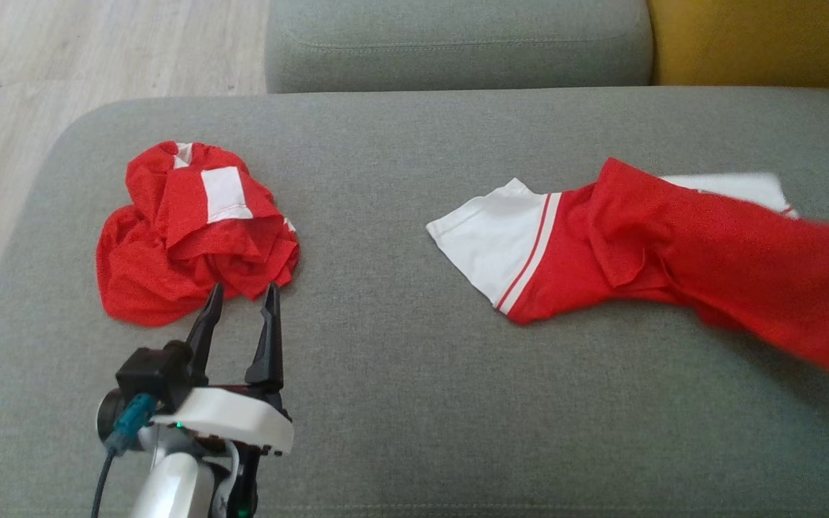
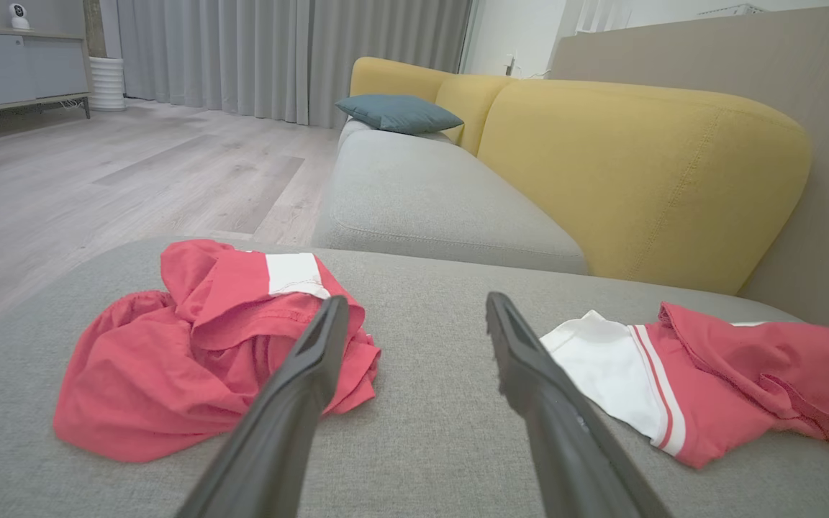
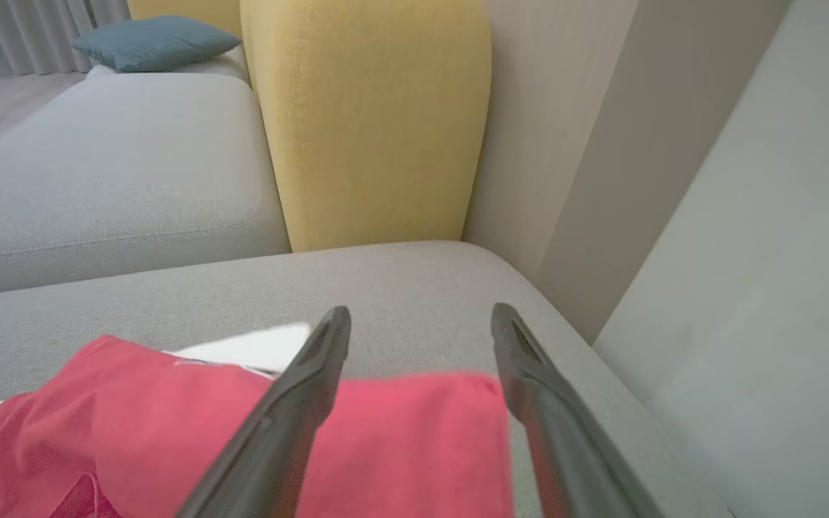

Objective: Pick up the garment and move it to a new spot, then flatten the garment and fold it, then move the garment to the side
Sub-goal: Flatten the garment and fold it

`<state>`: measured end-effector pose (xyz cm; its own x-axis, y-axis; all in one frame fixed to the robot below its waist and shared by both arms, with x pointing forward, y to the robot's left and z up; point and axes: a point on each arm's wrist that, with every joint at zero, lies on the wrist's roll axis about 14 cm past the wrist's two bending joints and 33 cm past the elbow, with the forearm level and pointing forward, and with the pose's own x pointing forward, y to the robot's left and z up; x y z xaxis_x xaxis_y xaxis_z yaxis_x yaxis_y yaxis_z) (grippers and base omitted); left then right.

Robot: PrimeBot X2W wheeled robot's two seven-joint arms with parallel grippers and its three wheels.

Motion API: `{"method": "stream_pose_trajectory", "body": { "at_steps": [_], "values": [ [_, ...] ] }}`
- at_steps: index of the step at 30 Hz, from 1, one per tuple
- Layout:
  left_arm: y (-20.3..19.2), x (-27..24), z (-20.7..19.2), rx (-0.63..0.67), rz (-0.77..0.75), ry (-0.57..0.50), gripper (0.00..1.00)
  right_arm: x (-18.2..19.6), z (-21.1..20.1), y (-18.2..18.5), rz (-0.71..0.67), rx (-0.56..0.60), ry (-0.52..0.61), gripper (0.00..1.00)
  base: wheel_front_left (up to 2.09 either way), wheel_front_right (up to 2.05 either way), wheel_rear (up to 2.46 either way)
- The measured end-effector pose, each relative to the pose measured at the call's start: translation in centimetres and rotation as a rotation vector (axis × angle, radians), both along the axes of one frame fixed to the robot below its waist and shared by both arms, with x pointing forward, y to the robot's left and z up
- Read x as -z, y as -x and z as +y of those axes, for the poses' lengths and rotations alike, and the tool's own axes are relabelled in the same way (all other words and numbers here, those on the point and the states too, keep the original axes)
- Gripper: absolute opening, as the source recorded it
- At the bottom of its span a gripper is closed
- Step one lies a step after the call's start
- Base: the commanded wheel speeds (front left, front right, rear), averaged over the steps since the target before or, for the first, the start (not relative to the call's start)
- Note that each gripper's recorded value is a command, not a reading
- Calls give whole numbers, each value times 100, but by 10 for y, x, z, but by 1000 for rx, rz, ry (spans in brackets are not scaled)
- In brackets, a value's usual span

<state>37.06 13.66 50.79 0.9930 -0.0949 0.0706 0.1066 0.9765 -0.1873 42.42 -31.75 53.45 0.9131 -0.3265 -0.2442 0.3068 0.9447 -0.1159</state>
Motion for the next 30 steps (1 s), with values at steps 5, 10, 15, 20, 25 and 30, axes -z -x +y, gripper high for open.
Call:
{"method": "stream_pose_trajectory", "body": {
  "at_steps": [5, 10, 15, 20, 25, 30],
  "values": [
    [-2, 0, -5, 15, 1, 1, 100, -17, 21, -5, -96, -49, 41, 100, 0, 0, 0],
    [-3, -2, -8, 22, -6, 3, 100, -39, 65, -11, -241, -185, 40, 100, 0, 0, 0],
    [-4, -7, -8, 28, -22, 6, 100, -24, 126, 2, -295, -358, -60, 100, 0, 0, 0],
    [-4, -9, -7, 25, -28, 8, 100, 21, 168, 28, -230, -465, -190, 100, 0, 0, 0],
    [-3, 2, -2, 8, 4, 8, 100, 54, 179, 24, -141, -488, -196, 100, 0, 0, 0],
    [-3, 9, 4, -9, 27, 6, 100, 69, 181, 8, -81, -493, -169, 100, 0, 0, 0]
  ]
}}
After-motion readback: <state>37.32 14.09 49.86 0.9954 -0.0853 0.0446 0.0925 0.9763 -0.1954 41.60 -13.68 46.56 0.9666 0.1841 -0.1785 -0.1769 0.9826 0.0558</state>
